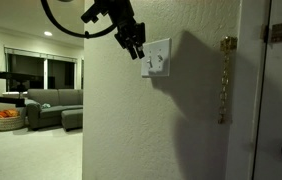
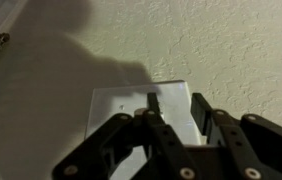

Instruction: Turn off the switch on the right

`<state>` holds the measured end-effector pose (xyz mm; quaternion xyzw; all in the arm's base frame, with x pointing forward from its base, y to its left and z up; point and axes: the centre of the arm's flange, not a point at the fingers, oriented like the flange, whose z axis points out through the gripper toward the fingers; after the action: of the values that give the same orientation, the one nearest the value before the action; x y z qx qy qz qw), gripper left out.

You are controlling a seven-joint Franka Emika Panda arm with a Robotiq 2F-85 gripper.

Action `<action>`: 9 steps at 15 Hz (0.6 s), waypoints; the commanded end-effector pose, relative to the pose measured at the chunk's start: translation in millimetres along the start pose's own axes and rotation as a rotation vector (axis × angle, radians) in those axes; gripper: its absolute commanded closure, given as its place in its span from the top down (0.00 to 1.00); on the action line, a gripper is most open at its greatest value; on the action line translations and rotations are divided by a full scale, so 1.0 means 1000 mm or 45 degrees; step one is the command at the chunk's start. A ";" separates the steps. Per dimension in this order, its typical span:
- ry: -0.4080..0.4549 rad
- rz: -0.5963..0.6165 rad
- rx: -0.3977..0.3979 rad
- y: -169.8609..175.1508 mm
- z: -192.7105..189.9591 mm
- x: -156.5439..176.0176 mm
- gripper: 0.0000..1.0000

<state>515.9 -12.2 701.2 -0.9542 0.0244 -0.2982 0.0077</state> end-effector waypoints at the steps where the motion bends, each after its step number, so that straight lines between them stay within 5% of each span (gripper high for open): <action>1: -0.016 0.012 0.011 -0.009 0.018 0.008 0.70; 3: -0.032 0.005 0.008 -0.011 0.031 0.011 0.80; 4: -0.037 0.003 0.005 -0.011 0.038 0.012 0.41; 6: -0.045 0.003 0.006 -0.010 0.035 0.012 0.44; 9: -0.032 0.006 0.007 -0.008 0.037 0.014 0.23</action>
<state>548.3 -3.9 671.4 -0.9616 0.0174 -0.2739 0.0080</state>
